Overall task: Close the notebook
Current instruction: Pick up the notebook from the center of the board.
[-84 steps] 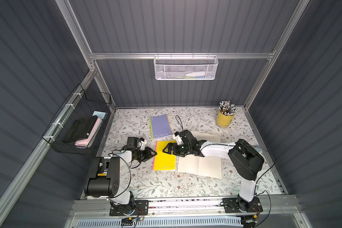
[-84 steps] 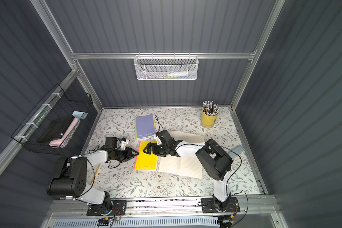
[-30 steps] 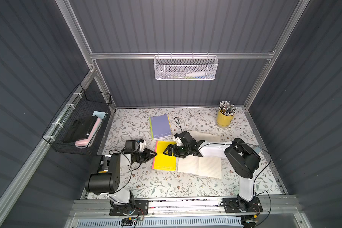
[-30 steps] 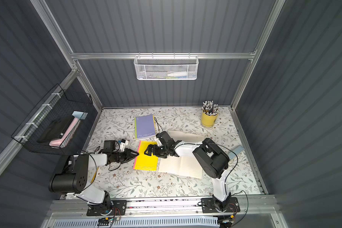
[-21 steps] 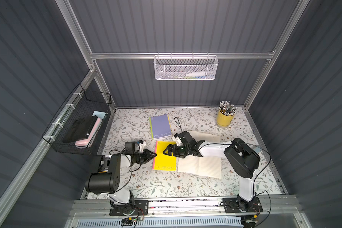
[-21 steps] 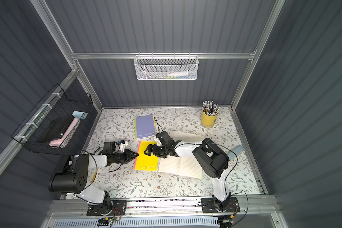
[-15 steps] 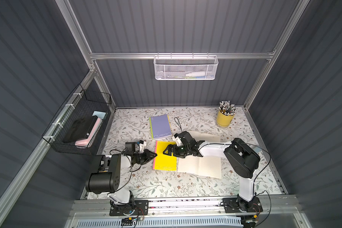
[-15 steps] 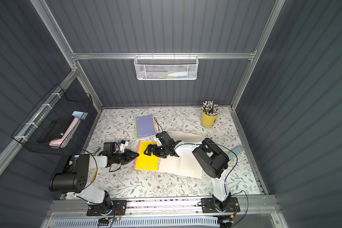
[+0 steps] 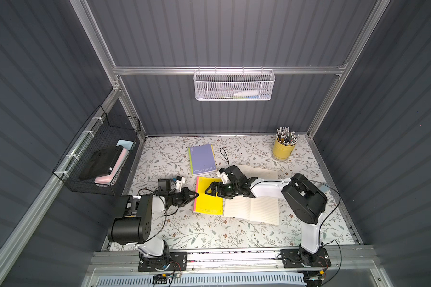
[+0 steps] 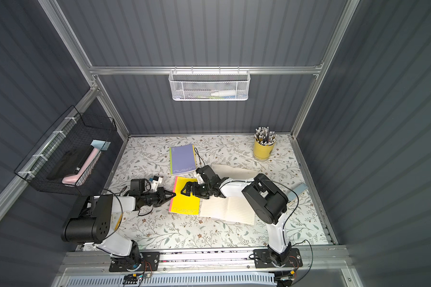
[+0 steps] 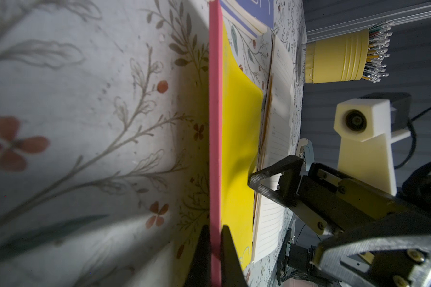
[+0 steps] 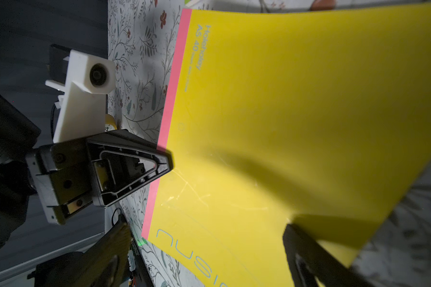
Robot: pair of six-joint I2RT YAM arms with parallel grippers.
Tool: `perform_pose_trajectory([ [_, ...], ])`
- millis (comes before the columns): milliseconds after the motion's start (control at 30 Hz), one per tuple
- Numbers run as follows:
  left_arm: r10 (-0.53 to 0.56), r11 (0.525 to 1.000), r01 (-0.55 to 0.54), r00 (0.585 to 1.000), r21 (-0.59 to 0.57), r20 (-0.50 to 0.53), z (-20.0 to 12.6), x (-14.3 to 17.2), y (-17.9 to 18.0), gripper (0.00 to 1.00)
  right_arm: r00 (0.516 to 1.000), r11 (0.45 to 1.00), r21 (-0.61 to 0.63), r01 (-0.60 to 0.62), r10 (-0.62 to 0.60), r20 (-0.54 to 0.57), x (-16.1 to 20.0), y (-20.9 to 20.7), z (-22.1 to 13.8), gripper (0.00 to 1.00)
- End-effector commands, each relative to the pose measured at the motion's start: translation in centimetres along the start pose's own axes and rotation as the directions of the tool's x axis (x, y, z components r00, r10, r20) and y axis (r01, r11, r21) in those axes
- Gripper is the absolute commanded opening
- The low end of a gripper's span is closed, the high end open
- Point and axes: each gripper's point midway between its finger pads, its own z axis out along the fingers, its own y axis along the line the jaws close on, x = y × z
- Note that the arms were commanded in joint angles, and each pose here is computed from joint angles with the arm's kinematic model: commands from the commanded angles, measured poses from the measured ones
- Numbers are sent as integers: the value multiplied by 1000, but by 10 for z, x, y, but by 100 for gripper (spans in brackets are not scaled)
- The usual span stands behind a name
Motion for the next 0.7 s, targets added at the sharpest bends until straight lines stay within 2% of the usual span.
perform_pose_trajectory([
  [0,40,999,-39,999,17,-10,-3,0,-13,0,999,998,53,-25,27,-35,16,-14,-3,99],
  [267,69,997,-69,997,-40,-20,-12,-16,-26,0,1000,998,57,8,-8,3,5,-1,-17,99],
  [667,173,985,-173,984,7,37,-36,-60,-93,0,989,997,40,66,-71,132,-34,35,-65,99],
])
